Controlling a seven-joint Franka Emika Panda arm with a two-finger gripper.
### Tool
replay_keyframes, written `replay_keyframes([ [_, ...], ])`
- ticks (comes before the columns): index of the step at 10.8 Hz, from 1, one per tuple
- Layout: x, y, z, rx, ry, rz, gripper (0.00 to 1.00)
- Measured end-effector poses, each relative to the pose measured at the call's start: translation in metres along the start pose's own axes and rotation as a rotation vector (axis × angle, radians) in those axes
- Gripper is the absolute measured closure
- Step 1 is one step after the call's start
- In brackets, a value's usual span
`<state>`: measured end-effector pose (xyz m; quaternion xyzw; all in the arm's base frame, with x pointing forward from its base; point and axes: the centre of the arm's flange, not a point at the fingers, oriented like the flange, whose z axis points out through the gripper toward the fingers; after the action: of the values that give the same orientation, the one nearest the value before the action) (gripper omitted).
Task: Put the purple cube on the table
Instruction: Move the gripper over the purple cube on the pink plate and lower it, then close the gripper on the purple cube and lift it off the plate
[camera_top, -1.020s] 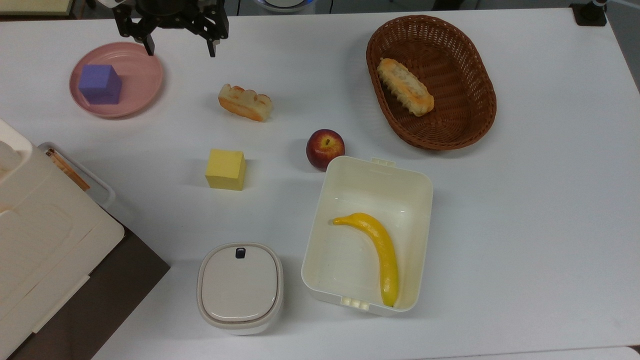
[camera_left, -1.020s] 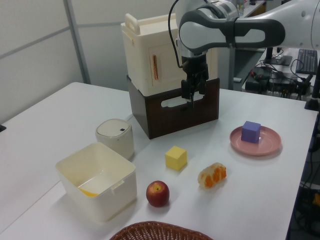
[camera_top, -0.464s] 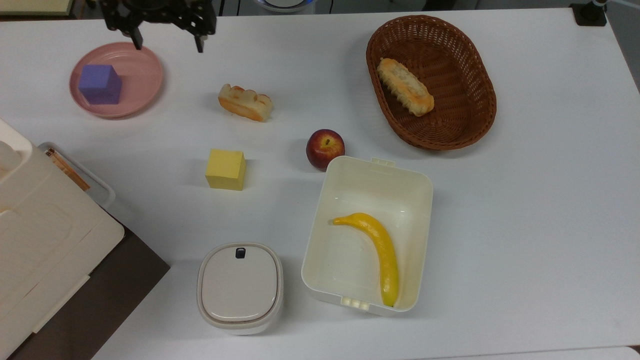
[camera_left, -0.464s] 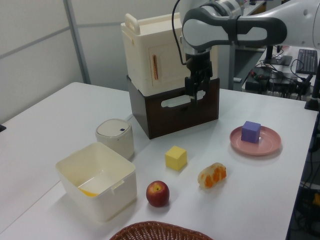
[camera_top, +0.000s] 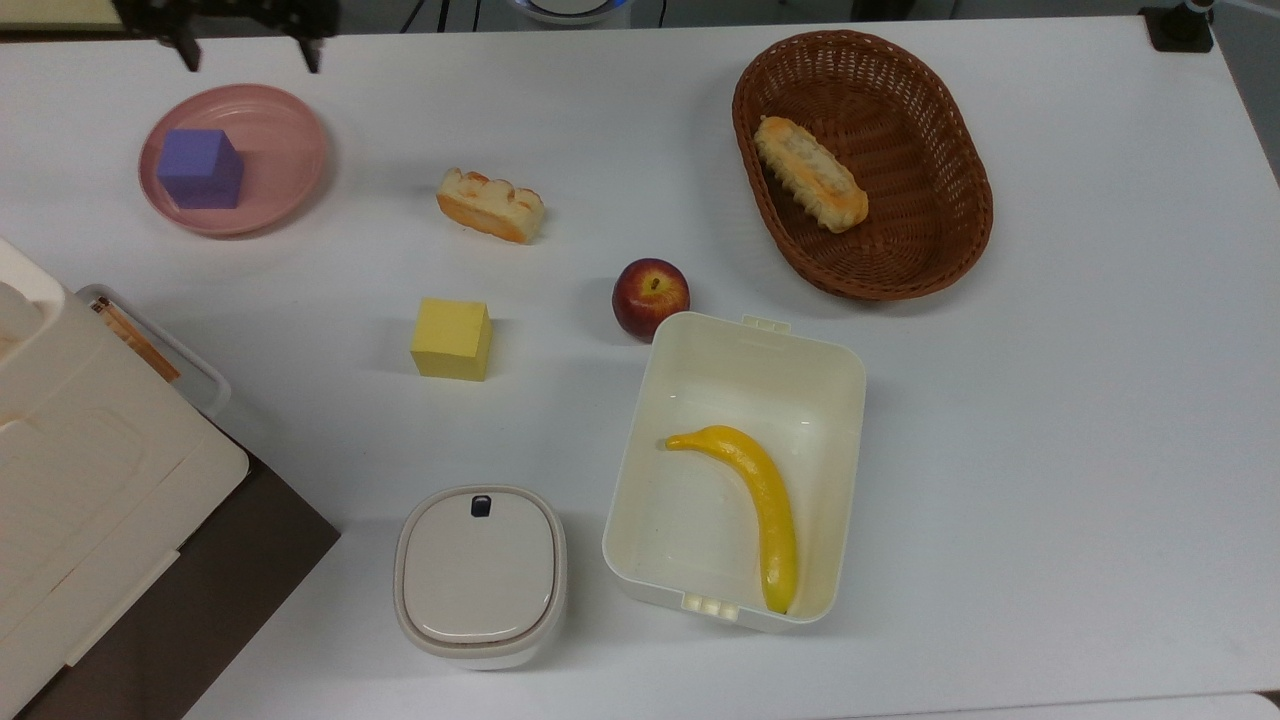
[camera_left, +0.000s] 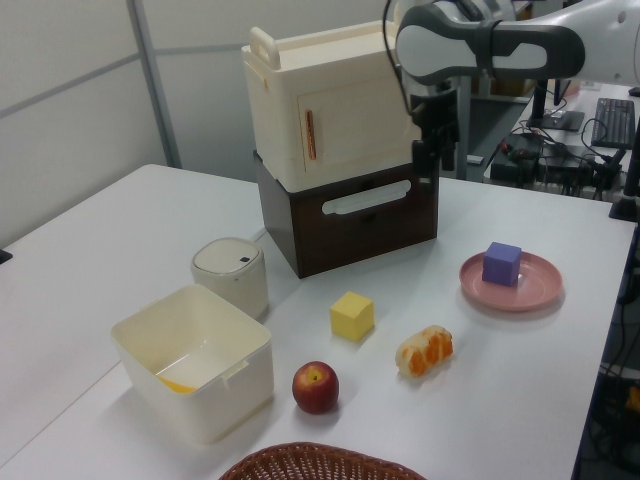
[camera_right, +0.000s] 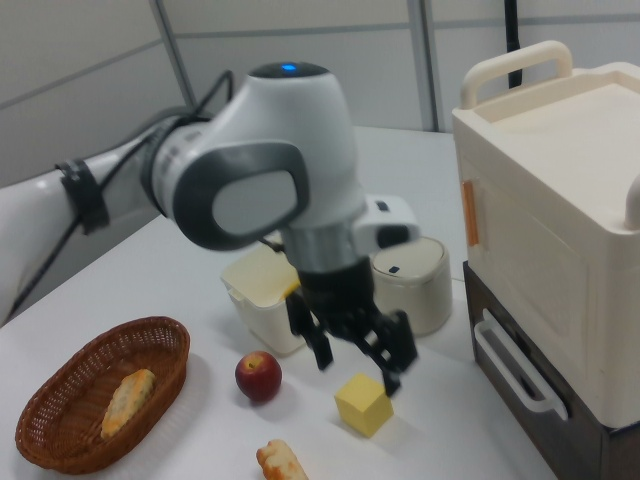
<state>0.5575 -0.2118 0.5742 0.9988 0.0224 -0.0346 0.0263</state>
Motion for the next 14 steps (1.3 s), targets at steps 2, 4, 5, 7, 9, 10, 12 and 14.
replay_keyframes([
  [2, -0.013, 0.041, 0.022, 0.017, -0.036, -0.056, 0.00],
  [4, -0.022, 0.079, 0.056, 0.013, -0.107, -0.100, 0.00],
  [5, -0.023, 0.092, 0.075, 0.019, -0.144, -0.122, 0.00],
  [7, -0.020, 0.109, 0.120, 0.041, -0.221, -0.134, 0.00],
  [9, -0.015, 0.119, 0.164, 0.024, -0.313, -0.151, 0.00],
  [10, -0.013, 0.122, 0.181, 0.024, -0.344, -0.157, 0.00],
  [12, -0.008, 0.126, 0.207, 0.028, -0.369, -0.164, 0.00],
  [14, -0.004, 0.129, 0.218, 0.017, -0.360, -0.145, 0.00],
])
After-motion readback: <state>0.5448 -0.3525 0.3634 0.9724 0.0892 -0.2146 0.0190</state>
